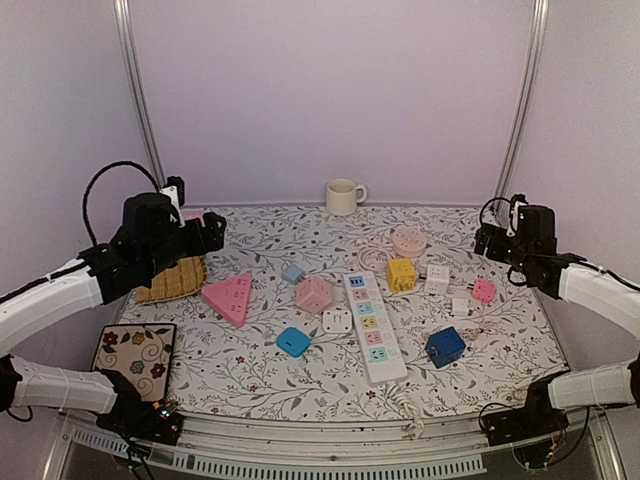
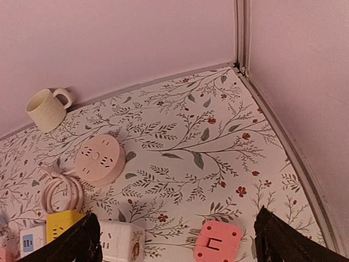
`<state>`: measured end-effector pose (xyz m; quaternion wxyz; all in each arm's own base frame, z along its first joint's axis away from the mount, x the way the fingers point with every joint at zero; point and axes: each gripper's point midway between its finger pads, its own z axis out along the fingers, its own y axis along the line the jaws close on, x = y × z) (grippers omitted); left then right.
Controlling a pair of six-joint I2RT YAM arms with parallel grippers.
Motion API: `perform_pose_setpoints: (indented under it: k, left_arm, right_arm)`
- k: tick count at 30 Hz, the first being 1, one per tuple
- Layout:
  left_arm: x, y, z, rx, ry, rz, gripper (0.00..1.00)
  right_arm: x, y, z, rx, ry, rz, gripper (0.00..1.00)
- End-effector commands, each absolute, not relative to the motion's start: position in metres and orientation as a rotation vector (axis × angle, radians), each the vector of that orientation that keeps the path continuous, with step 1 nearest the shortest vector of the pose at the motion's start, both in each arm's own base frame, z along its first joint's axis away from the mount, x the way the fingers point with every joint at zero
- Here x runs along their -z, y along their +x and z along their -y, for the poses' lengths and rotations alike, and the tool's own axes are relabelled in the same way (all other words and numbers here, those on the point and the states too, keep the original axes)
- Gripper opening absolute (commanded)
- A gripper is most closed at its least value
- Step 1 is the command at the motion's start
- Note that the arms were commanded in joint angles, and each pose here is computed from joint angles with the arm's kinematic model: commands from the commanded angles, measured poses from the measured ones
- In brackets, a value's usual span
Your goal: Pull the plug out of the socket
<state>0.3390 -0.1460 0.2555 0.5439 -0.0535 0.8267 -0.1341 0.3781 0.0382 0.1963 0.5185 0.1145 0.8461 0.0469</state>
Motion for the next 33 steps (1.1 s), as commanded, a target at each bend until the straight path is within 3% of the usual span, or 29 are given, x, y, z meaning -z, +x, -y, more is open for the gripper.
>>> perform_pose_setpoints:
  k: [1,10,15,25,33]
  left_arm:
    - [-0.273,0.342,0.119,0.229,-0.129,-1.761,0.97]
    - [-0.233,0.345,0.088,0.083,-0.07,-1.768,0.97]
    - [-0.207,0.348,0.07,-0.078,-0.021,-1.797,0.97]
    - [-0.187,0.363,0.024,-0.147,-0.13,-1.743,0.97]
    - [-0.17,0.362,-0.01,-0.239,-0.164,-1.682,0.97]
  right_arm:
    - [-0.215,0.377,0.004,0.084,0.329,-1.771,1.0]
    - [-0.172,0.378,0.047,0.17,0.367,-1.654,0.99]
    - [-0.165,0.375,0.037,0.131,0.278,-1.562,0.98]
    - [-0.163,0.367,0.006,0.06,0.056,-1.525,1.0]
    - [-0.159,0.376,0.011,0.067,0.084,-1.557,0.99]
